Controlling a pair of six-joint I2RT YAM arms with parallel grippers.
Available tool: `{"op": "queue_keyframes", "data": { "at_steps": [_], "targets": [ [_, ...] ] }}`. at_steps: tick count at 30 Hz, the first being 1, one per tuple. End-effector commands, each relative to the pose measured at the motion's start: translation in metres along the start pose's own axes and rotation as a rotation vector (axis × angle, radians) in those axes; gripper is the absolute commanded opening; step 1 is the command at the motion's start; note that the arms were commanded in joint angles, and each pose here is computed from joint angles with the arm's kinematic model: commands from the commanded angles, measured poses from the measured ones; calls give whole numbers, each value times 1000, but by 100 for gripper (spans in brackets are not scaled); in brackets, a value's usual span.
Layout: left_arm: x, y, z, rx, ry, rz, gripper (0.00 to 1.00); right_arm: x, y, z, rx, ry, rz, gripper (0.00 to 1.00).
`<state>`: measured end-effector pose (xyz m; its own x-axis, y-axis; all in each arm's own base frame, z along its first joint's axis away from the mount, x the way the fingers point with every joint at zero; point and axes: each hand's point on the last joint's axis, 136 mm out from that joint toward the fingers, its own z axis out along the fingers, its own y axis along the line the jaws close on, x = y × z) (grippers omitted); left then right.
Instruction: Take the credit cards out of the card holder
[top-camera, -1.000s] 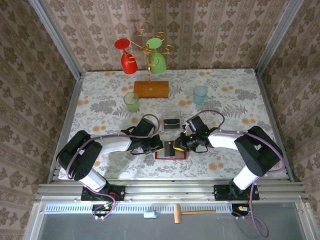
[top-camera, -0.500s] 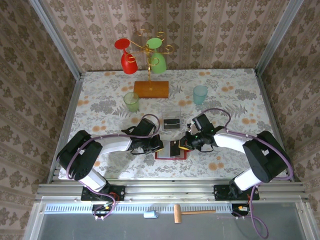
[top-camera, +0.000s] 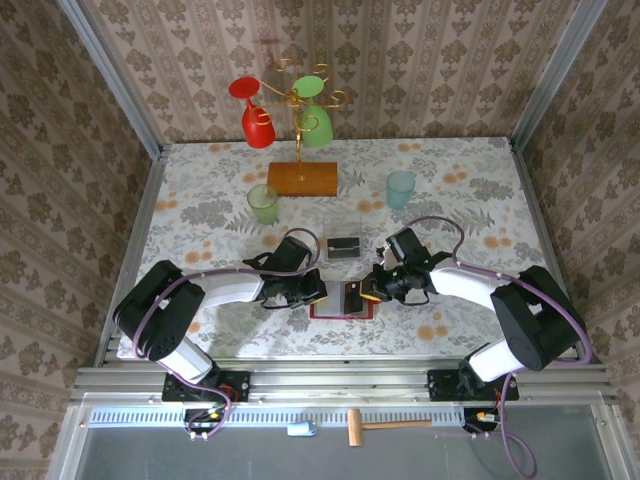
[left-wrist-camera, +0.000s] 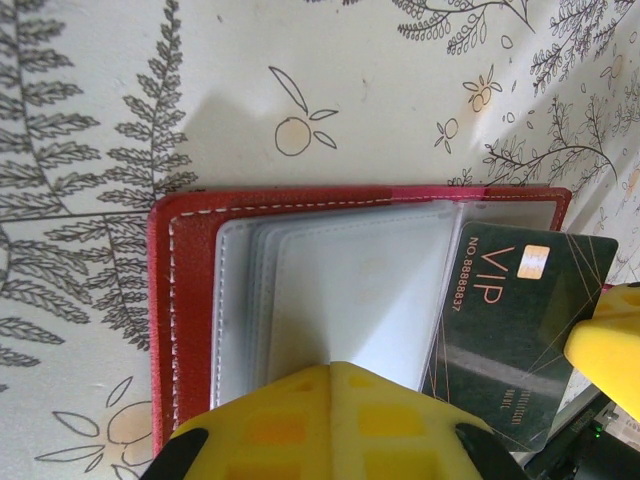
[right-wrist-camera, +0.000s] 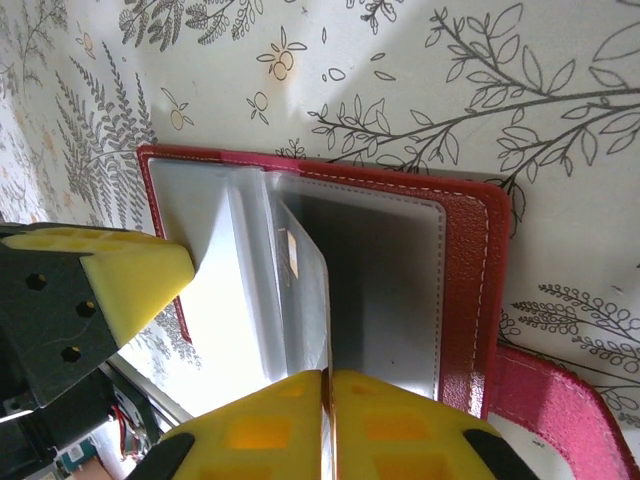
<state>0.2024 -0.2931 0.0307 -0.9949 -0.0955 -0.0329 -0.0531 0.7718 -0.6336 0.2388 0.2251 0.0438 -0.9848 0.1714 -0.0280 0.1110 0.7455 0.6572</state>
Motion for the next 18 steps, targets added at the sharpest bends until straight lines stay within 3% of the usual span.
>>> {"op": "queue_keyframes", "data": {
  "at_steps": [1,18],
  "targets": [
    [2,8,5,-42,16,8,7,1,7,0,-26,2,12,13],
    [2,8,9,-33,20,5,7,12,12,2,-28,37,29,16]
  ]
}}
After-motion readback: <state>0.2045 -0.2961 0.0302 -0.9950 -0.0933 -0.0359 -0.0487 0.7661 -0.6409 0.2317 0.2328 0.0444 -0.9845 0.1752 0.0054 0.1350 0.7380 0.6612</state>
